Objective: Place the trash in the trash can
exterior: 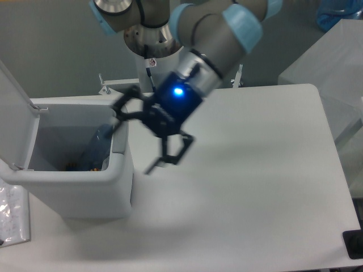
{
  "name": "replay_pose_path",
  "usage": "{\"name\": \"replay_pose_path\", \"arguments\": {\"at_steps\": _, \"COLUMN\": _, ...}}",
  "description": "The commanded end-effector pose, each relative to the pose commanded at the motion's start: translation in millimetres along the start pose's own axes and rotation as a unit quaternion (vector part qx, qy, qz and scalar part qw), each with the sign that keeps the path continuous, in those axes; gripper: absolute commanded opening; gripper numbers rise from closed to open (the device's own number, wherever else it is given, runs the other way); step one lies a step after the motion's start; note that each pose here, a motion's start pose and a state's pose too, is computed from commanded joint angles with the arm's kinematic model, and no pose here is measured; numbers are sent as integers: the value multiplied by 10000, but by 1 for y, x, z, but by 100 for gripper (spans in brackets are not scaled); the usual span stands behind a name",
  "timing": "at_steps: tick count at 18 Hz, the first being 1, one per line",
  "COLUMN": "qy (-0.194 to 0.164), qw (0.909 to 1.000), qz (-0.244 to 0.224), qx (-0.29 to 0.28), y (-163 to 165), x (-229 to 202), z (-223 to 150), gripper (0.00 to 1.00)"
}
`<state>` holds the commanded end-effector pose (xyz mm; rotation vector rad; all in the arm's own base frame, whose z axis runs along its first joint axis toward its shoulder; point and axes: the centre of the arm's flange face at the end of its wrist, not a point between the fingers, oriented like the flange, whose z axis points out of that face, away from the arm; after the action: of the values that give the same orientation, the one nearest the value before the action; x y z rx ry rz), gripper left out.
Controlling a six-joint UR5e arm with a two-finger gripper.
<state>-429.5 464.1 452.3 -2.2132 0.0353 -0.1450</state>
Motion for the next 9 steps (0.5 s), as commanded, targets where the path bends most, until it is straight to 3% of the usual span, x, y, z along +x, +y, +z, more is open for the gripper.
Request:
{"name": "replay_pose_path", "arguments": {"at_steps": 5, "qy": -617, "qw": 9929, "qz": -147, "qx": -1003, "y": 39, "x": -77, "z": 30, "gripper": 100}}
{"name": "replay_pose_path", "arguments": {"at_steps": 9, "qy": -1151, "qw": 9739, "qz": 248, "qx": -1939, "y": 67, "x": -141, "z": 39, "gripper": 100}}
